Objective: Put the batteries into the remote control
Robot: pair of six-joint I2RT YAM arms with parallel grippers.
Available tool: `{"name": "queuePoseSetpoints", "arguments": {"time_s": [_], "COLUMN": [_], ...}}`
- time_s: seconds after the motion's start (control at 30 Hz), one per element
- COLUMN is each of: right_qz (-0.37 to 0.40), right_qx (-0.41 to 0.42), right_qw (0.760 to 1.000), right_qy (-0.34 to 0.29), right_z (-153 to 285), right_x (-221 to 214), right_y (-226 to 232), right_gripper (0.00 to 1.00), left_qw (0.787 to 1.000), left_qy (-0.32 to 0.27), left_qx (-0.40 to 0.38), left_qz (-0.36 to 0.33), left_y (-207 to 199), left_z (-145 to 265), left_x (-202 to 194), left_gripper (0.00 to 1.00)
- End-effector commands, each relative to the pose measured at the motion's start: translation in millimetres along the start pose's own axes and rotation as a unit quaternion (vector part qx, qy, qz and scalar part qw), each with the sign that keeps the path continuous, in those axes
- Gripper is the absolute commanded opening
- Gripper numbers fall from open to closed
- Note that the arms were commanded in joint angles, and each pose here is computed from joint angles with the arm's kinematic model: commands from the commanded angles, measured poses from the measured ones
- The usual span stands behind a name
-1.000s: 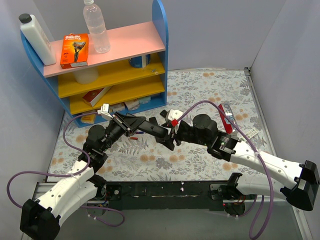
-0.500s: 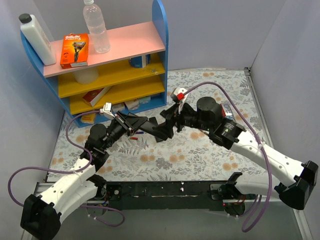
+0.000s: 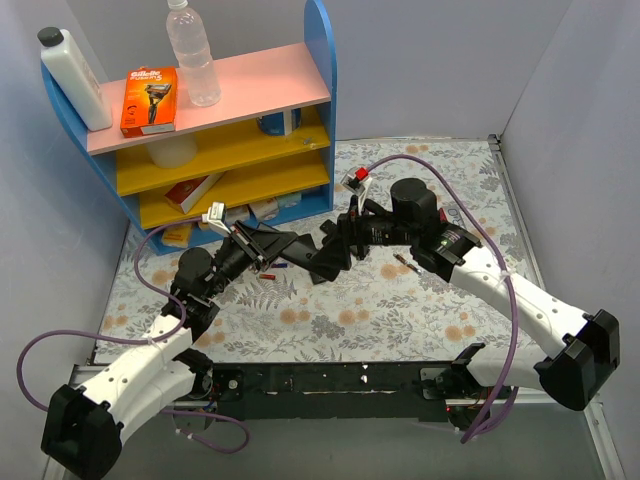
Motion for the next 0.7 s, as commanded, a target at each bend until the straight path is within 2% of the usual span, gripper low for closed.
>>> {"name": "queuePoseSetpoints", "arguments": {"time_s": [0.0,0.23,0.33,0.47,0.5,0.57,0.67], "right_qz": [-0.010,-0.042,-0.056,-0.066,-0.070,-0.076,-0.090], "right_qx": [0.049,0.047,0.046,0.049,0.048,0.051,0.062], "right_qw": [0.999,0.998,0.997,0.997,0.996,0.996,0.994], "right_qy": [-0.017,0.002,0.004,0.009,0.013,0.020,0.032], "right_z": [-2.6,-8.1,-8.5,-9.8,-10.3,-11.0,-13.5], "right_x": [9.9,-6.3,-9.0,-11.4,-13.7,-15.1,-19.2], "right_y": [8.0,-0.2,-4.3,-6.2,-7.6,-8.2,-8.6], "right_gripper": [0.81,0.65,0.54,0.28,0.24,0.19,0.18], "left_qw": [0.999,0.999,0.998,0.997,0.997,0.995,0.993], "left_qy": [0.010,0.016,0.021,0.023,0.026,0.035,0.044], "left_qx": [-0.030,-0.044,-0.054,-0.064,-0.066,-0.078,-0.093], "left_qz": [-0.009,-0.015,-0.019,-0.028,-0.031,-0.041,-0.056], "left_y": [-11.6,-15.7,-17.7,-21.1,-21.6,-24.6,-28.3], "left_z": [-0.5,-1.0,0.3,1.3,1.2,2.0,1.5], "left_x": [-1.8,-2.3,-3.8,-4.2,-4.9,-6.5,-7.7], "left_gripper": [0.00,0.00,0.00,0.00,0.00,0.00,0.00]}}
Point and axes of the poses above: each gripper's point midway between its finger pads, its own z axis back along the fingers, its own y axis along the line the jaws close on, x = y × z, the point moved 8 cm from there along z, back along the fingers, and after that the axes turned 12 degrees about z, right-handed, at the moved point
